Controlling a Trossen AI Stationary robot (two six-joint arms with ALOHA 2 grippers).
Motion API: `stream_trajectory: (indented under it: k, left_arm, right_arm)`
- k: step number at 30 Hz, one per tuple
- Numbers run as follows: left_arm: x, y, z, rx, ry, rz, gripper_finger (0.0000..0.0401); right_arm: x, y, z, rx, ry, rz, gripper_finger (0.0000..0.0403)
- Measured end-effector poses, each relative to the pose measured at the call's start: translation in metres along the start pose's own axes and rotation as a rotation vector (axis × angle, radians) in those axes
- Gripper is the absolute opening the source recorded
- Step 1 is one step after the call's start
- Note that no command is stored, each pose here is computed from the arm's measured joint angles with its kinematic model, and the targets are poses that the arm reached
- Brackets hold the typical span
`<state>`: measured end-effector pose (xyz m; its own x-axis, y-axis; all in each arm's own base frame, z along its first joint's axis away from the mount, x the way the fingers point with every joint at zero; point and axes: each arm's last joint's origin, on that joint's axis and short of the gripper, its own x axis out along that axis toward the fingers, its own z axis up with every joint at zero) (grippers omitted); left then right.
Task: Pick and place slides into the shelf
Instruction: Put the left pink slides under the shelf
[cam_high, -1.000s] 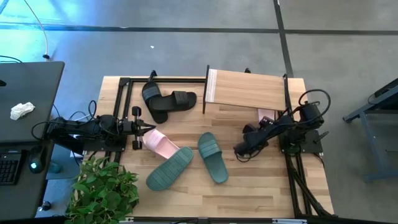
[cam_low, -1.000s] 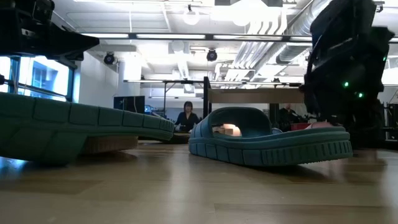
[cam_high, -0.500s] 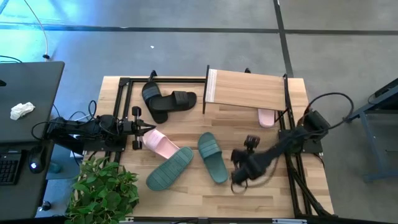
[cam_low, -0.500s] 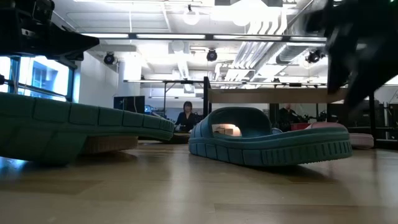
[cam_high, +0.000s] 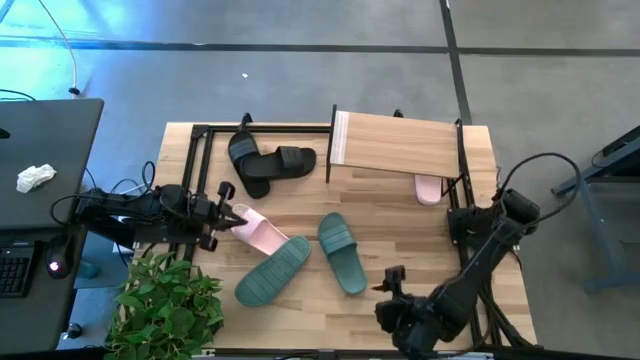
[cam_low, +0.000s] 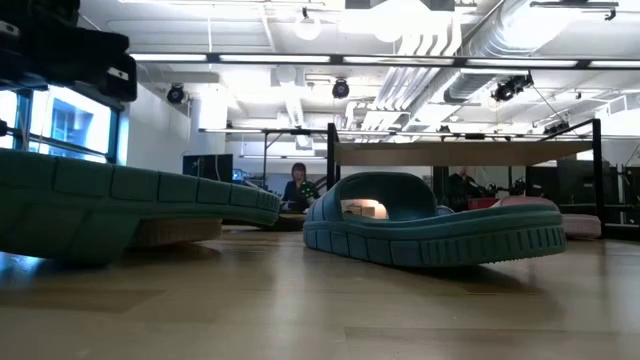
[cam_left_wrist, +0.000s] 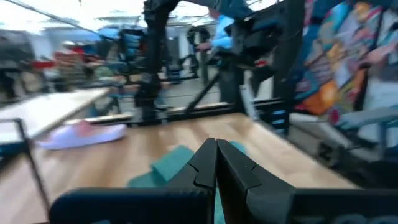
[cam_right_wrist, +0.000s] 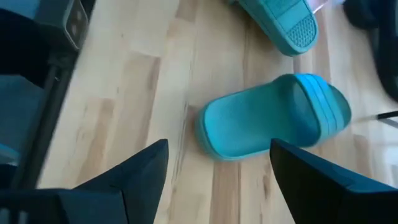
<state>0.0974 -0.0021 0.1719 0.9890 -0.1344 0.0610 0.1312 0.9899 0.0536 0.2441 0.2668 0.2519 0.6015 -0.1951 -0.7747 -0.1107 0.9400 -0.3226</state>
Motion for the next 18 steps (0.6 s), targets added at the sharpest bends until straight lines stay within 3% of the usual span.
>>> stream_trajectory:
  k: [3,6,10,12,18]
  left_arm:
    - [0.0,0.0,0.0,-0.083,0.002,0.007,0.0001]
    - [0.0,0.003,-0.001,-0.197,0.003,0.09,0.0001]
    - [0.0,0.006,0.0,-0.263,-0.009,0.205,0.0001]
    - [-0.001,0.006,0.002,-0.322,0.001,0.218,0.0001]
    - [0.003,0.008,0.011,-0.371,0.172,0.266,0.0001]
  right_arm:
    - [0.008,0.003,-0.002,-0.018,0.013,-0.033,0.027]
    - [0.02,0.004,-0.003,-0.031,0.046,-0.057,0.027]
    - [0.032,0.003,-0.004,-0.022,0.09,-0.069,0.027]
    - [0.039,0.003,-0.004,-0.019,0.109,-0.079,0.027]
    - [0.048,0.002,-0.006,-0.042,0.14,-0.095,0.027]
